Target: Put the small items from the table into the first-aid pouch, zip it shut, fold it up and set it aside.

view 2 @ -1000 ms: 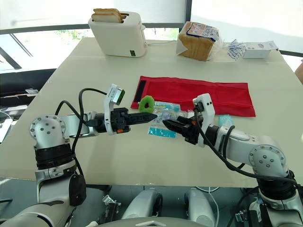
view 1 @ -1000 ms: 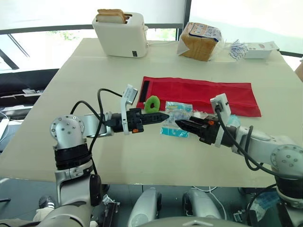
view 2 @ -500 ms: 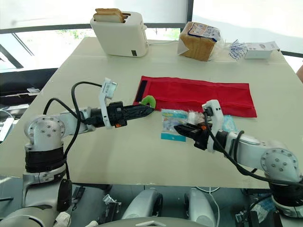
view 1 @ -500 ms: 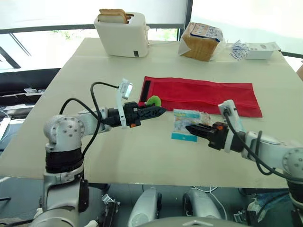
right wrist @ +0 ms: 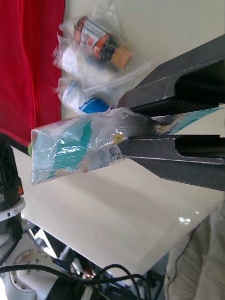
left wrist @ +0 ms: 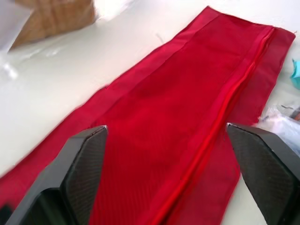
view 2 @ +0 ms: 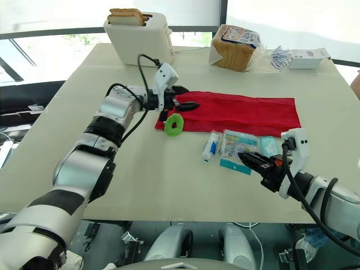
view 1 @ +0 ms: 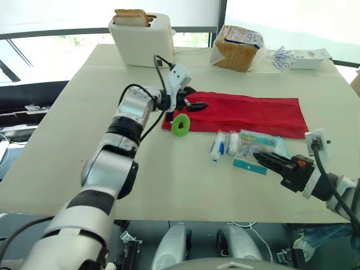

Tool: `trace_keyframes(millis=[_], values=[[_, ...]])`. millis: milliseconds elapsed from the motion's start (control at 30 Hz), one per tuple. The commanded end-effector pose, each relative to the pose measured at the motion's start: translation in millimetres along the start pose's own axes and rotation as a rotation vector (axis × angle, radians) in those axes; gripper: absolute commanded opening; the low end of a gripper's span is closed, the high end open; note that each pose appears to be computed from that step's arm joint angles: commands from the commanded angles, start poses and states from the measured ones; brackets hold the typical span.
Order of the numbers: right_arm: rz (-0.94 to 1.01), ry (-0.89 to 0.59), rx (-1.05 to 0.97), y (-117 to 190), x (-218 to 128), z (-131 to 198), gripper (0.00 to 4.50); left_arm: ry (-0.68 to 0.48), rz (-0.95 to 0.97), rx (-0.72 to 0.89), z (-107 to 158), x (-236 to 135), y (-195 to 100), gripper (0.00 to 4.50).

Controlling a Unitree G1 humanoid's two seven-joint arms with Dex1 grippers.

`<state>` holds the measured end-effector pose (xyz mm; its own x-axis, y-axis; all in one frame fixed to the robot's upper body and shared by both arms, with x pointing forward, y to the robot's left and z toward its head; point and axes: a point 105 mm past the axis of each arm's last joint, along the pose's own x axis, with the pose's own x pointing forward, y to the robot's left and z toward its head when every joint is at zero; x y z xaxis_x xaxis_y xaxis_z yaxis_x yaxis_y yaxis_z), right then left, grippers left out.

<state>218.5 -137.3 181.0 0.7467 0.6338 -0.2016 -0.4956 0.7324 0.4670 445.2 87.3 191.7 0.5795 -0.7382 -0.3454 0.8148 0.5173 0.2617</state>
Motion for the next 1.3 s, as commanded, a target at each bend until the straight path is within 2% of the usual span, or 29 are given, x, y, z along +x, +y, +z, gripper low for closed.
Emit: trace_keyframes(millis=[33,200,467,667,800,933,1033,1100,1200,1300], values=[[0.008,-0.048,-0.025,10.4,-3.8,6.3,0.04,0.028,0.074,0.063,-1.0,-6.4,14.7,4.3],[0.002,-0.08,-0.022,15.0,-5.6,6.7,0.04,0.081,0.149,0.123,-9.1,-11.8,26.2,4.3],[0.013,-0.089,-0.028,18.6,-5.9,5.1,0.04,0.194,0.125,0.154,-38.7,-28.5,30.7,4.3],[0.034,-0.092,-0.041,21.0,-3.8,6.0,0.04,0.191,0.204,0.134,-39.2,-37.3,42.6,4.3],[0.042,-0.092,-0.047,22.0,-2.5,6.2,0.04,0.209,0.189,0.135,-43.0,-37.2,40.9,4.3],[0.047,-0.086,-0.052,22.9,-2.3,5.7,0.04,0.248,0.109,0.107,-51.6,-40.6,33.8,4.3],[0.049,-0.083,-0.055,23.7,-2.4,5.2,0.04,0.264,-0.185,0.018,-58.2,-48.1,4.5,4.3],[0.05,-0.082,-0.056,24.0,-2.5,4.8,0.04,0.24,-0.307,-0.011,-54.4,-53.1,-7.0,4.3],[0.053,-0.081,-0.056,25.2,-2.7,3.8,0.04,0.177,-0.303,-0.046,-42.7,-52.9,-5.2,4.3],[0.055,-0.082,-0.053,26.0,-2.6,2.7,0.04,0.14,-0.193,-0.006,-35.3,-46.4,5.4,4.3]])
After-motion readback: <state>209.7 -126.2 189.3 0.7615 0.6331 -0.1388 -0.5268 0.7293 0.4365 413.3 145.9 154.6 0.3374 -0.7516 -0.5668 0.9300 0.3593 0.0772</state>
